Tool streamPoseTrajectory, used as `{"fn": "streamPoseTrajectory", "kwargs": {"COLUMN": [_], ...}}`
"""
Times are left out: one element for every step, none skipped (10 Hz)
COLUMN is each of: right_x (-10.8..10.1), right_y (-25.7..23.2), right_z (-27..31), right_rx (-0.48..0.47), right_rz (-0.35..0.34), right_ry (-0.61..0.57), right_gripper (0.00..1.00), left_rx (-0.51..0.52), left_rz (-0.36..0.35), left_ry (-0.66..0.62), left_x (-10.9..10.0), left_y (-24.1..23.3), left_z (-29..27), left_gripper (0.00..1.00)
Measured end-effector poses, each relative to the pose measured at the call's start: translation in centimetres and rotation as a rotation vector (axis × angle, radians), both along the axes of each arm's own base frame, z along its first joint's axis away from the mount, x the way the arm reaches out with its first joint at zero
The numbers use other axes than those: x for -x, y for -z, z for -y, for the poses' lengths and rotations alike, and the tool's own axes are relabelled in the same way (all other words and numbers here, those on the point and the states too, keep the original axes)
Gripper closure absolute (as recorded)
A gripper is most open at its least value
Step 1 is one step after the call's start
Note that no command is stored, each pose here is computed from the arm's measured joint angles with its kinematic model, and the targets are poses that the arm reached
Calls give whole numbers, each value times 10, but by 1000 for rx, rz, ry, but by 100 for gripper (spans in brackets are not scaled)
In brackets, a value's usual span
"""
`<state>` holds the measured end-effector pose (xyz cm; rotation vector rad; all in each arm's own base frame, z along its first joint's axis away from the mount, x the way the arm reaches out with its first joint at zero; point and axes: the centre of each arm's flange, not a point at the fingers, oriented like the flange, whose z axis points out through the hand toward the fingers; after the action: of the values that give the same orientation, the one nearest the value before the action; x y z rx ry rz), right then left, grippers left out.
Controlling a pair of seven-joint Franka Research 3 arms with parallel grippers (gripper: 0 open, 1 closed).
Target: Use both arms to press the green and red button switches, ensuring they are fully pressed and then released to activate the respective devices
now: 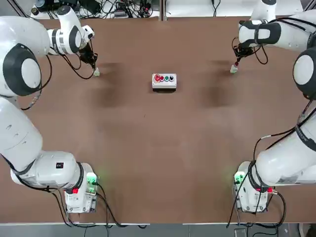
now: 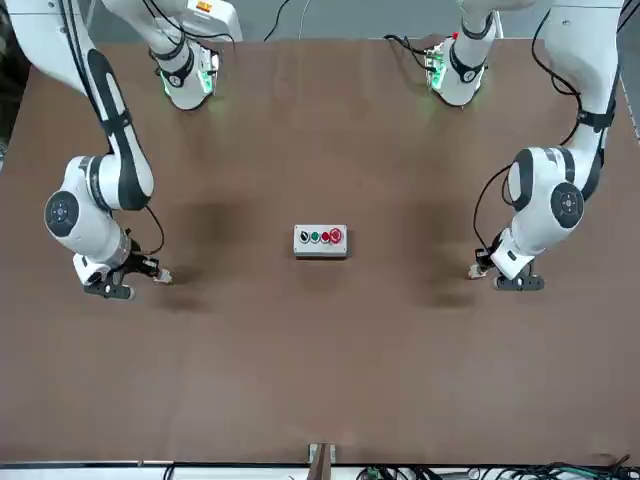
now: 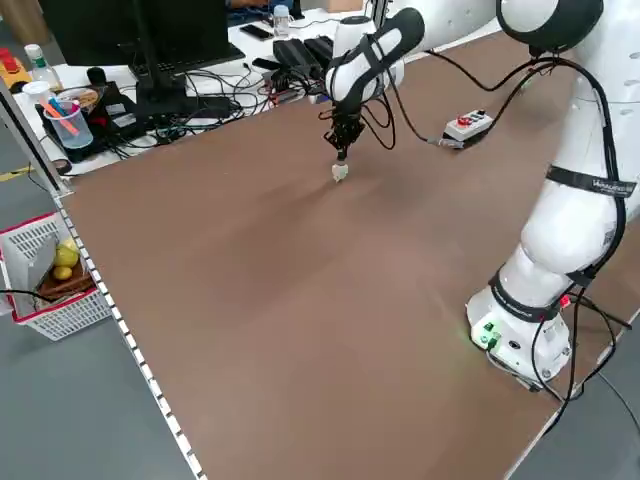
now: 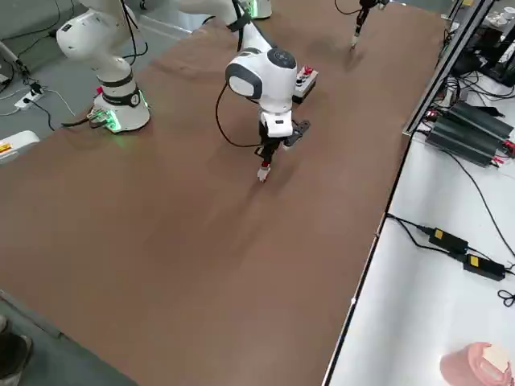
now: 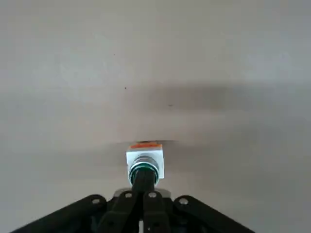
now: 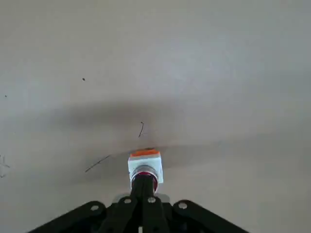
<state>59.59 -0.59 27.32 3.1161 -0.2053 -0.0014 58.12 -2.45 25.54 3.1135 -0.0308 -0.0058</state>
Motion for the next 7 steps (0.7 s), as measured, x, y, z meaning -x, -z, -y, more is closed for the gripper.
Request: {"fn": "streamPoseTrajectory", "kwargs": {"right_x": [-1, -1, -2, -3, -4, -4, -5], "right_y": [0, 1, 3, 6, 8, 9, 10], "right_z": [4, 7, 8, 8, 8, 7, 7], "right_rx": [0, 0, 0, -1, -1, -1, -2], "right_rz": [6, 12, 16, 19, 21, 21, 20], "right_ry": [7, 11, 12, 12, 12, 12, 11], "right_gripper": [99, 99, 99, 99, 99, 99, 99], "left_rx": [0, 0, 0, 0, 0, 0, 0], "left_rz": [1, 5, 6, 7, 9, 9, 9], "left_ry": [0, -1, -1, -1, -1, -3, -16], "left_x": [1, 1, 1, 1, 1, 1, 1], "left_y": [1, 2, 2, 2, 2, 2, 2], "left_z": [0, 0, 0, 0, 0, 0, 0], "left_gripper": [99, 99, 99, 99, 99, 99, 99]}}
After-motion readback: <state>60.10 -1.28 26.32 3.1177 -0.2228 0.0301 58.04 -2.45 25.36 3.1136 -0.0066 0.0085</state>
